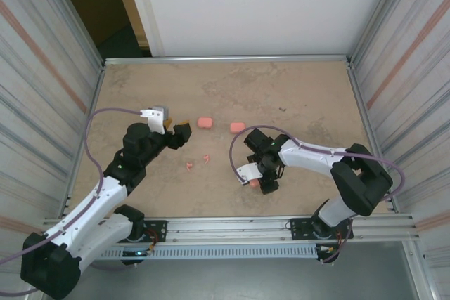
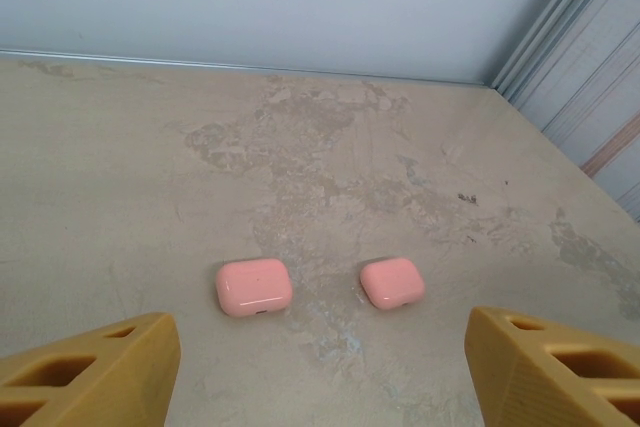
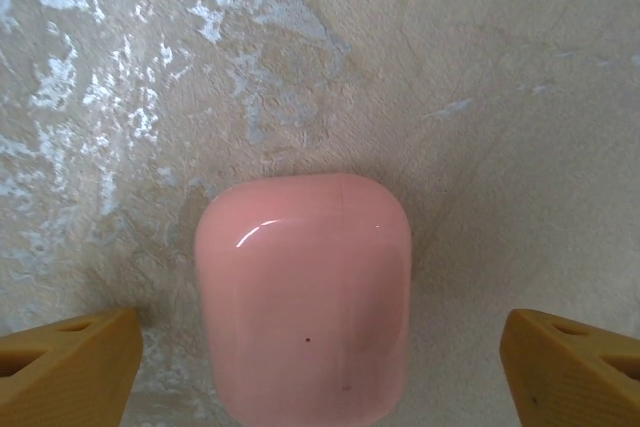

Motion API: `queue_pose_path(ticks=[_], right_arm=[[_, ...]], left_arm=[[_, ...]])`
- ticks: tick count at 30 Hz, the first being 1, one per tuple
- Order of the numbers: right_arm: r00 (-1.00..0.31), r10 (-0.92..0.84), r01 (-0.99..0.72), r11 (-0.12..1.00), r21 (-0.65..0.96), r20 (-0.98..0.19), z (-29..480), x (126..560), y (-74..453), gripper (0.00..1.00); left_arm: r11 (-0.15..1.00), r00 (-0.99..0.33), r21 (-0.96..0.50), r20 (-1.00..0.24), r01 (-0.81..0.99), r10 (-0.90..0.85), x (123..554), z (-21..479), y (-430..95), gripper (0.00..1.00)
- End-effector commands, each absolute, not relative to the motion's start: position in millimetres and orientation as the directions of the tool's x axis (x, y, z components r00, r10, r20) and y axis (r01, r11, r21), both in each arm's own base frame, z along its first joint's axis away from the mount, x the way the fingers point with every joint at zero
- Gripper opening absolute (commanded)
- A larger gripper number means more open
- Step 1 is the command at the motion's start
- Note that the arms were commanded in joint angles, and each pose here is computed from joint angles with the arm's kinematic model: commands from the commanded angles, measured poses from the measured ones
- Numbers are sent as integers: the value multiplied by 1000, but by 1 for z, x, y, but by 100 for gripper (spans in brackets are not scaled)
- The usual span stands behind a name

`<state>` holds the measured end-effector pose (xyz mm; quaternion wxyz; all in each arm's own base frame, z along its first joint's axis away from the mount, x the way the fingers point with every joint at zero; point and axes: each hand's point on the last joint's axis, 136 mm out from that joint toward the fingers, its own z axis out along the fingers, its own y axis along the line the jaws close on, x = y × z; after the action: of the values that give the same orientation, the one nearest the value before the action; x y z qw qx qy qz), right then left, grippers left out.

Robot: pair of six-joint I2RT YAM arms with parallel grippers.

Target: Insert the wireless bluetooth earbuds into the charging case

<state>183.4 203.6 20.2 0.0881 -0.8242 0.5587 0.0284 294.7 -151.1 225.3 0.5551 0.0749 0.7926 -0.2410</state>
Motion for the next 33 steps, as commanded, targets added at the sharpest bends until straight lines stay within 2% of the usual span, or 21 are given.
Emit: queue_pose_path(ticks=[1,13,21,27,33], right_arm=[[386,-915,-920,-373,-118,-121,19,187,202,87],[361,-926,-932,-353,-83,-109,16,189,205,68],[335,-934,-941,-325,-89,-126,21,193,214,46],[297,-936,-952,-273,-141,-189,41,201,220,44],[234,-909,-959,-157,-235,-345,82,214,234,45]], left_arm=[[884,-355,-281,-924,375,-143,294,226,-144,75],[884,-353,-280,-925,375,-143,293,227,-144,75],[887,-350,-276,-926,369,-142,292,226,-141,75],[881,-353,-284,-924,378,-147,290,226,-143,75],[830,-383,-330,-911,450,-155,283,228,-158,75]])
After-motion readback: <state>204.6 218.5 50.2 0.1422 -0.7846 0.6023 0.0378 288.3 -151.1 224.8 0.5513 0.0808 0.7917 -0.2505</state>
